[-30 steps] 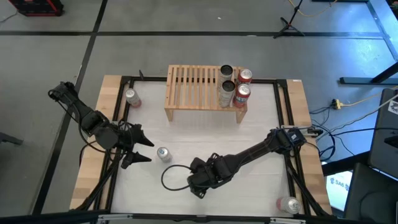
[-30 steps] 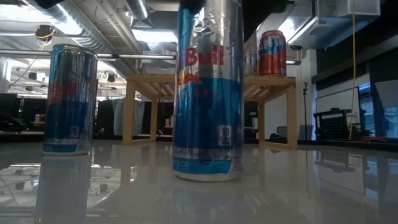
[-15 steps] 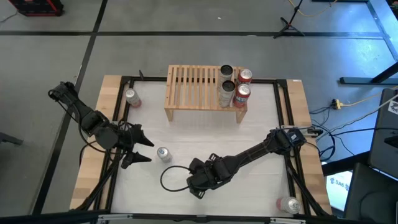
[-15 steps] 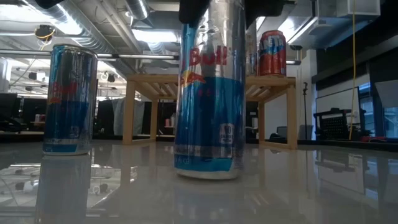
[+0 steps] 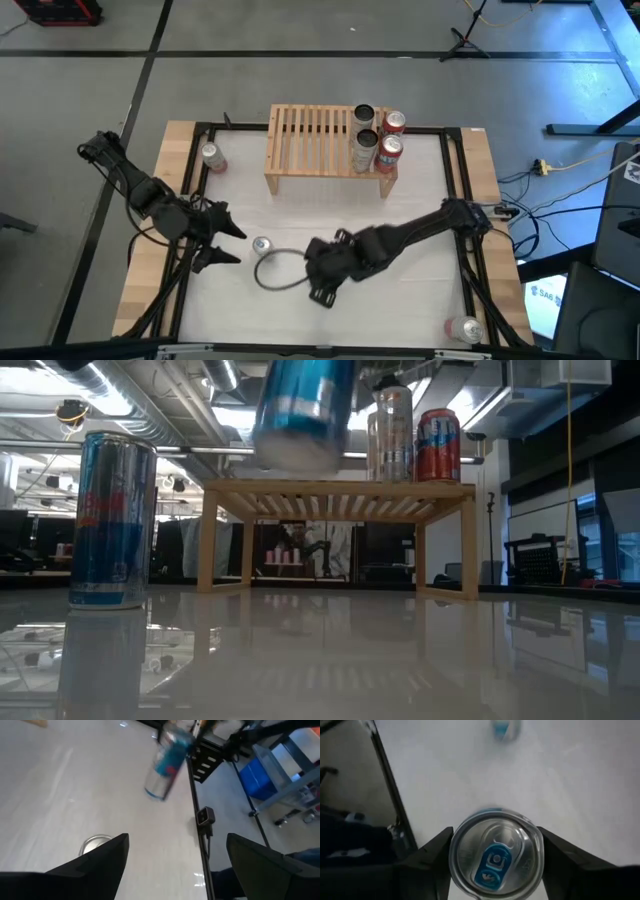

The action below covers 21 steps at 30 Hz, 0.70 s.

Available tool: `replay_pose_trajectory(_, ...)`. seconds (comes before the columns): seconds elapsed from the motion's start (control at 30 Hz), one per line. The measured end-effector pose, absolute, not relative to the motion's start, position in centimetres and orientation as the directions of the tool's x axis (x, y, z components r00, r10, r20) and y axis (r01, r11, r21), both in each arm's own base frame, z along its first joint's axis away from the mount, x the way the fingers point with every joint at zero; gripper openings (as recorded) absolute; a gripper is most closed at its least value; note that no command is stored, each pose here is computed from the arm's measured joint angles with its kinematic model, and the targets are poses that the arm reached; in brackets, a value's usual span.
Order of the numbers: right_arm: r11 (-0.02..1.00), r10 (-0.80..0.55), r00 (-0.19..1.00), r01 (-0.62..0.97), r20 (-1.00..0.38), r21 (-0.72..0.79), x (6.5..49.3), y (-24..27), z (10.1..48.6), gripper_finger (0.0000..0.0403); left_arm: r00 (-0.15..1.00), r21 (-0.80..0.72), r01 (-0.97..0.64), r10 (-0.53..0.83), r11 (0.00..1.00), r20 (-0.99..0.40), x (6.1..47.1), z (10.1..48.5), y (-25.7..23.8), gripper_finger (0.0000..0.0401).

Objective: Place canned beverage on shelf
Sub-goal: Put the bottom blue soda can on the shelf

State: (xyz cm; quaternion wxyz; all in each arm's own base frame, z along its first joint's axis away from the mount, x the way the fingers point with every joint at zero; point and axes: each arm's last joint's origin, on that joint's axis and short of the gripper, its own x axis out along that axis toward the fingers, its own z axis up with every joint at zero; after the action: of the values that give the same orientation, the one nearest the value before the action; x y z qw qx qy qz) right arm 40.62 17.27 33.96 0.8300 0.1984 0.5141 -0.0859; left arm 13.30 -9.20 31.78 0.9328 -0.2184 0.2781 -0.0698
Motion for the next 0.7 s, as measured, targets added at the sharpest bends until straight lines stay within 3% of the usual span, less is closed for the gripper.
replay_pose_trajectory(0.33, 0.943, -0.112, 0.632, 0.312, -0.767, 0.119, 37.9, 11.3, 40.8, 0.0211, 0.868, -0.432, -0.004, -0.212, 0.902, -0.45, 12.9, 32.4, -8.0, 0.0324)
replay_pose_trajectory(0.7, 0.957, -0.267, 0.69, 0.271, -0.673, -0.103, 35.3, 1.6, 45.6, 0.0211, 0.894, -0.39, -0.129, -0.063, 0.911, -0.444, 13.8, 32.4, -6.2, 0.0324)
